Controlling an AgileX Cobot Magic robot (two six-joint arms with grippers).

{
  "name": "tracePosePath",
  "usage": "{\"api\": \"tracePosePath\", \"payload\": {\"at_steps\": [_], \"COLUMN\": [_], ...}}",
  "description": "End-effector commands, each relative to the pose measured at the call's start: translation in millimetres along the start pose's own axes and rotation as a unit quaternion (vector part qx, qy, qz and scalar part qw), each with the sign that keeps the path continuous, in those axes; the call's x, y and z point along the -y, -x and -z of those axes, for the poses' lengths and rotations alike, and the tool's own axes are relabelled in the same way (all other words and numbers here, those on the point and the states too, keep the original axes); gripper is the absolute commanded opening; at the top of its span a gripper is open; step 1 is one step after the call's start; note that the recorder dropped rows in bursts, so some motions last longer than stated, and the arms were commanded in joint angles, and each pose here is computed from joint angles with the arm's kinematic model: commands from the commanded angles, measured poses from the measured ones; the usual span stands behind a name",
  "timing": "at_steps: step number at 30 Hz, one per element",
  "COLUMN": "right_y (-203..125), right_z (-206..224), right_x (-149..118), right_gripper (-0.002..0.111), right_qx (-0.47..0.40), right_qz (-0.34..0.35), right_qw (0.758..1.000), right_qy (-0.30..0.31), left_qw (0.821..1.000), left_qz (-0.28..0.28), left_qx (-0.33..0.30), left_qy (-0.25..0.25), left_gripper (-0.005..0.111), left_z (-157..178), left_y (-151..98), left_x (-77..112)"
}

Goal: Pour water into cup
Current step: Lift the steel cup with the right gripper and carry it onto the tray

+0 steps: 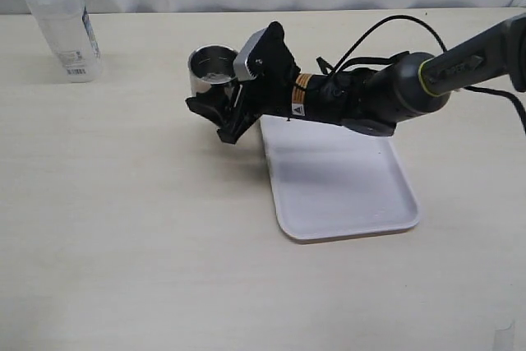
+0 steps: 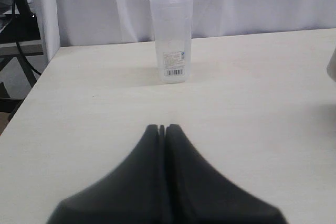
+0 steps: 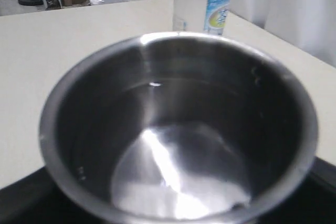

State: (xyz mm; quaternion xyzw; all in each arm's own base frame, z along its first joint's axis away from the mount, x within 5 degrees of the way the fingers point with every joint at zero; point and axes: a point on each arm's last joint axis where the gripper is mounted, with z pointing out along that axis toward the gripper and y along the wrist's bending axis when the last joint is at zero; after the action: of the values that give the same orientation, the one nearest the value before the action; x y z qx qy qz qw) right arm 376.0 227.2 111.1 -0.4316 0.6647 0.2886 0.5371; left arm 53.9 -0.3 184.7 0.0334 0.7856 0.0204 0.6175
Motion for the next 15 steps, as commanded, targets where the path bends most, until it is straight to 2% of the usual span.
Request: {"api": "tracePosePath", "payload": {"at_steps": [1, 15], "right_y": [9, -16], "right_z": [15, 73], "right_x": [19, 51], "right_gripper": [0.004, 0.004], "right_qx": [0.023, -0.013], "right_qz": [-0.005, -0.041], "right_qw": [0.999, 0.996], "right_qy": [-0.023, -0.081], "left_qw": [1.000, 1.000], "left_qz": [0.003, 0.003], "left_qx": [0.004, 0.001], "left_qy": [-0.004, -0.004], "left_gripper": [0.000, 0.000], "left_z": [0, 0], "left_y": [0, -1], "left_x": [0.6, 0.6]}}
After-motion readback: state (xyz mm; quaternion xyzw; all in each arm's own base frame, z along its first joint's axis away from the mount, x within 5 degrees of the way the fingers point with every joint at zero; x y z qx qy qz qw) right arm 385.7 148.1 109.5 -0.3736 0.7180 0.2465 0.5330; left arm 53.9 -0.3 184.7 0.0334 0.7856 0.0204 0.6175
